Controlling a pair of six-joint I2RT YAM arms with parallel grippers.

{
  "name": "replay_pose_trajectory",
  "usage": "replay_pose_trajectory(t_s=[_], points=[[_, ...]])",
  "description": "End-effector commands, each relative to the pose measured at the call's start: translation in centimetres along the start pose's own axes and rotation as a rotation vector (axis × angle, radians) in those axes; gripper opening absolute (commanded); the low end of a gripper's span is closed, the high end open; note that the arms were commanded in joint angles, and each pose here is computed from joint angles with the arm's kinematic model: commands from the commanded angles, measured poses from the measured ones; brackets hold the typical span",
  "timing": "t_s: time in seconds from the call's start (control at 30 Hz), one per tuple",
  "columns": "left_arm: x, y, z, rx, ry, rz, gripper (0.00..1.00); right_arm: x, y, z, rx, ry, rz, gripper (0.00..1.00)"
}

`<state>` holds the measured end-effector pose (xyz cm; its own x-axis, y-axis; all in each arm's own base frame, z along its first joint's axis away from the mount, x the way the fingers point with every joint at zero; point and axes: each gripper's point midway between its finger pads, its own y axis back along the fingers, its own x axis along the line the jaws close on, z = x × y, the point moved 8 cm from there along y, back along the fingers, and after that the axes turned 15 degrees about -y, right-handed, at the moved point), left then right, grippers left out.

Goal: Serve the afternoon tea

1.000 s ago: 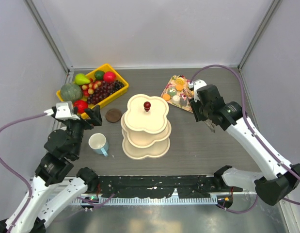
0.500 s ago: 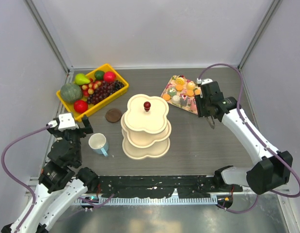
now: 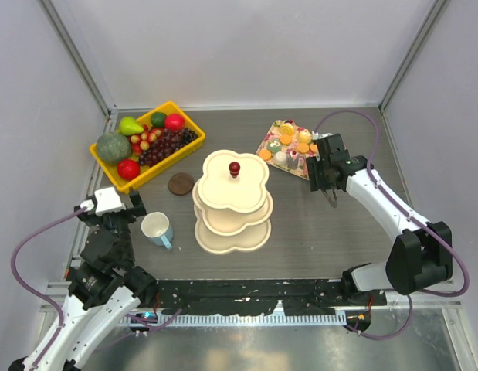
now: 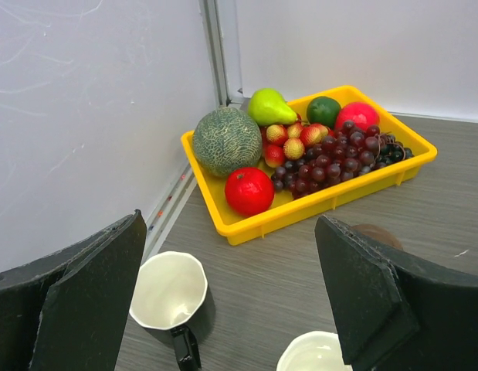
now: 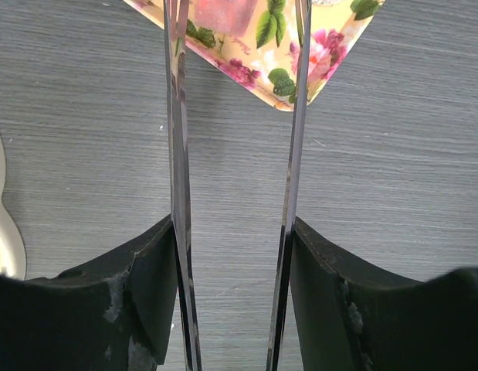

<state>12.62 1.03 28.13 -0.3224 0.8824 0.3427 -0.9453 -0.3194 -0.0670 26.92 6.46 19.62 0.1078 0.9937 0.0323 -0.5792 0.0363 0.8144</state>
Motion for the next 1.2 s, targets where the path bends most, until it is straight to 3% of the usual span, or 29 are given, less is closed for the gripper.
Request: replay_pose_trajectory(t_s=[0.0,0.5,0.6,0.7,0.77,1.17], points=[[0.3,-0.2,0.8,-0.029,0.057,0.033,0.99,0.4,-1.0,0.9,-0.042,-0.042,0.011,0.59],[0.0,-0.3,0.6,-0.023,0.050,0.025,0.99,0.6,-3.4,0.0,0.018,-0.043,-0.009,0.55],[0.0,-0.2,0.6,-0.026,0.051,0.023,0.99,0.5,-3.0,0.0,0.012,-0.044,-0.014,0.46],[-0.1,-0.3,0.6,-0.024,0.052,0.023,0.99,0.5,-1.8,0.1,-0.010,-0.056,0.011,0.33],[-0.2,-0.3,0.5,-0.025,0.055,0.019,0.99,0.4,-0.9,-0.3,-0.024,-0.060,0.027,0.31],[-0.1,-0.3,0.5,-0.024,0.055,0.021,0.98,2.5,5.7,-5.2,-0.073,-0.023,0.202,0.29]])
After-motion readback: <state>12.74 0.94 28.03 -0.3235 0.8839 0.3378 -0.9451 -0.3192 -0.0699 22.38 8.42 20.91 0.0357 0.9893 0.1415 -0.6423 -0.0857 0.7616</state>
